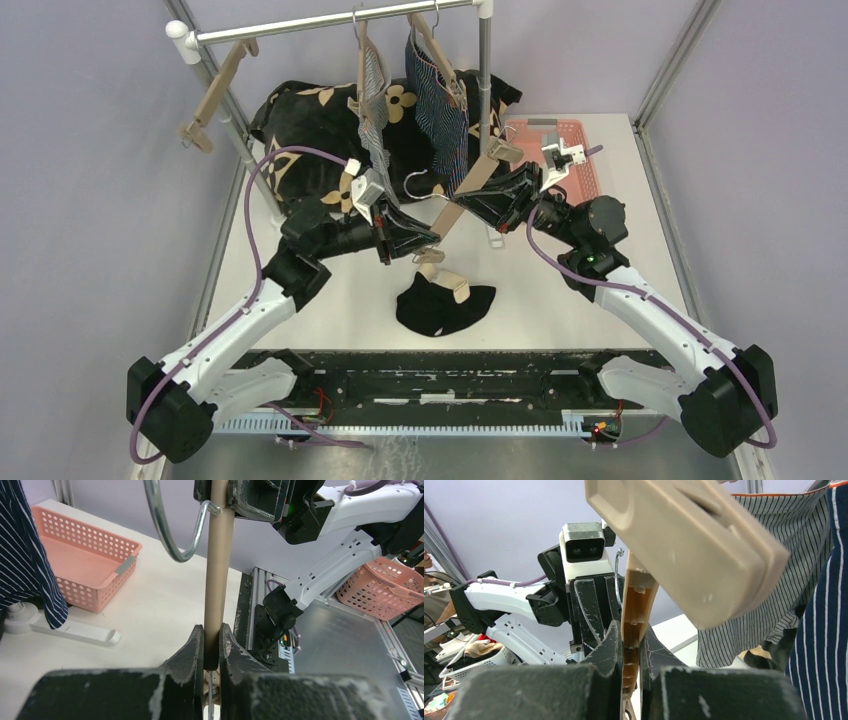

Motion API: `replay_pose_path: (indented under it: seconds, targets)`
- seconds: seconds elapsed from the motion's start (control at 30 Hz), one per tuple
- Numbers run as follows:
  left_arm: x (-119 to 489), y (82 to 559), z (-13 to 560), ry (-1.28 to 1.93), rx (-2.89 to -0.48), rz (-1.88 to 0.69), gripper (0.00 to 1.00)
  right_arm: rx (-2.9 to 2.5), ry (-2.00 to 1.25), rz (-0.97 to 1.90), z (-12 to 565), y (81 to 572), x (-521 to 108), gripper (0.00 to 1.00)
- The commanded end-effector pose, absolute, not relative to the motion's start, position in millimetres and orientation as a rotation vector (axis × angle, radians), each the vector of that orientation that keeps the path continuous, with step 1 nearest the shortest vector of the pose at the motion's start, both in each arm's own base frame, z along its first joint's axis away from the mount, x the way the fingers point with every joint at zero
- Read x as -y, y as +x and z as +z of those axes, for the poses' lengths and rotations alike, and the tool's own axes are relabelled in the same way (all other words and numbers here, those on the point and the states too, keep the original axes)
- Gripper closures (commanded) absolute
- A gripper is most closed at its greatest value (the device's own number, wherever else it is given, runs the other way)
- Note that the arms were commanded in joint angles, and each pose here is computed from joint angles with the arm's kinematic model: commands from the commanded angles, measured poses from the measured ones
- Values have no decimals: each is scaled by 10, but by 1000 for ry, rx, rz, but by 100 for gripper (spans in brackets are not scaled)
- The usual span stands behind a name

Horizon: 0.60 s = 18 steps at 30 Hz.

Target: Remove the underwear clipped to the hanger

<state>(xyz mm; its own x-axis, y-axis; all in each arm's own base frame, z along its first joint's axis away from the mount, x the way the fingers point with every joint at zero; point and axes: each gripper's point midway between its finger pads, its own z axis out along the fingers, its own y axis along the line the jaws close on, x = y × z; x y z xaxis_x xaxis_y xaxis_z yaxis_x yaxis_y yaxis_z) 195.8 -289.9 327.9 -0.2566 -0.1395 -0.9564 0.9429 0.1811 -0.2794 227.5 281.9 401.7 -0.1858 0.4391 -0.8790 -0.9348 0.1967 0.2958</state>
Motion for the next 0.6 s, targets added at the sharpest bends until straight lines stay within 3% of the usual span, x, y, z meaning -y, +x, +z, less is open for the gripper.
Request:
replay_pose_path:
  seconds: [0.0, 0.1, 0.2, 0.3, 0.4, 0.57]
  targets:
    - [2888, 1854, 3530, 839, -1295, -1334, 97, -1062, -604, 1382, 4309, 2163, -2836, 99]
    - [2849, 1816, 3610, 819, -1281, -1335, 97, -1065, -612, 1381, 4303, 2146, -2837, 99]
    - [2761, 1865, 3695, 759, -1315, -1273, 97, -1099, -612, 1343, 4249, 2165, -2818, 82]
    - [2612, 1918, 3748, 692, -1388, -1174, 97, -1130, -601, 1267, 4186, 2195, -2750, 79]
    - [2400, 1913, 3834, 625, -1455, -1066, 97, -1176, -583, 1185, 4074, 2245, -2670, 64]
    - [1975, 1765, 4174, 525, -1492, -913, 97, -1249, -550, 1086, 3891, 2353, -2580, 54]
